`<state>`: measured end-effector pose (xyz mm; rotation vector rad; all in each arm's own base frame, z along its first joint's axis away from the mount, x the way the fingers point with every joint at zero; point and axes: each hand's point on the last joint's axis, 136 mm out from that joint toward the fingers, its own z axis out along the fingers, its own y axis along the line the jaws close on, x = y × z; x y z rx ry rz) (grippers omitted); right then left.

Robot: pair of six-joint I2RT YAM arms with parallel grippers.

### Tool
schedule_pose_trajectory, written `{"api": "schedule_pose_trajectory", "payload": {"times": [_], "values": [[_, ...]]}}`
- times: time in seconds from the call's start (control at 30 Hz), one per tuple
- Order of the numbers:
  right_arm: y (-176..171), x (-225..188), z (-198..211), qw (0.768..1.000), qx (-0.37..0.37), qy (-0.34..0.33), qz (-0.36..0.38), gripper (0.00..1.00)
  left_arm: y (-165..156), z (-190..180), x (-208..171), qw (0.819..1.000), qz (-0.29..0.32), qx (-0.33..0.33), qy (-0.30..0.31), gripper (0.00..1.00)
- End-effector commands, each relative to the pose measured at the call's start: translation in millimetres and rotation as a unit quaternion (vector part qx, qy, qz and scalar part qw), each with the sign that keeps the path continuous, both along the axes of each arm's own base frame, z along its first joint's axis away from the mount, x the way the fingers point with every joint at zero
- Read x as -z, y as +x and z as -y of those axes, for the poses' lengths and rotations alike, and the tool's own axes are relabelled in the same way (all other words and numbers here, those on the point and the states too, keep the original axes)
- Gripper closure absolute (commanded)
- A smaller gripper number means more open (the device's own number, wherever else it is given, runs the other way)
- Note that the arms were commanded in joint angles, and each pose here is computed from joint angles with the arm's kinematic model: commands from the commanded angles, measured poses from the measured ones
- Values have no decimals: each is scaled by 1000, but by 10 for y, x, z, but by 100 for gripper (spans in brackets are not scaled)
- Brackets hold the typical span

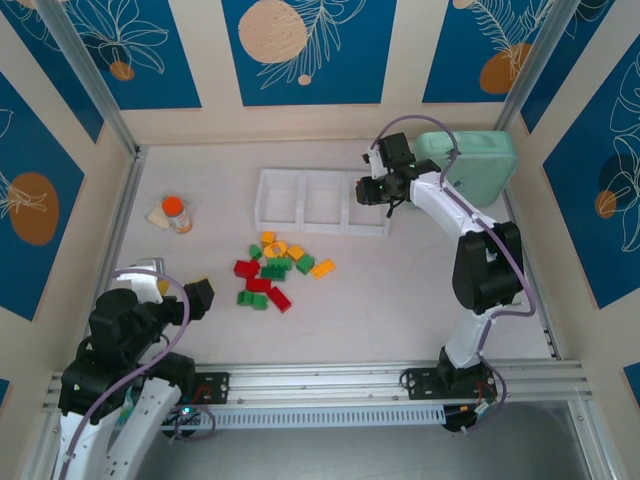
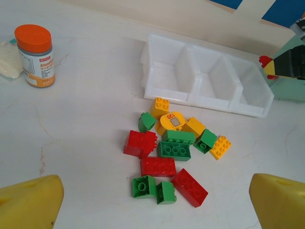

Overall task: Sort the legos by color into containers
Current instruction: Place the lego in the container.

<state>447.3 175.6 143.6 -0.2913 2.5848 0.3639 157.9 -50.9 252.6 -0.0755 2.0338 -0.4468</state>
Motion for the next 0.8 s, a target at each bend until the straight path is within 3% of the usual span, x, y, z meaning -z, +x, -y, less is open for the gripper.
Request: {"api": "schedule_pose_trajectory", "payload": {"times": [0.0,0.3,0.47,0.77], "values": [[7,118,-67,1000,10,7,-29,88,28,6,-45,1000,14,1,-1,1],[205,321,-2,999,27,21,-36,76,28,-24,-39,1000,12,-7,3,1],[147,265,-20,998,38,21,-51,48,12,-20,-70,1000,24,-5,0,1],[-214,-186,-10,996,63,41,-50,28,159,218,123,998,-44,50,3,1]]}}
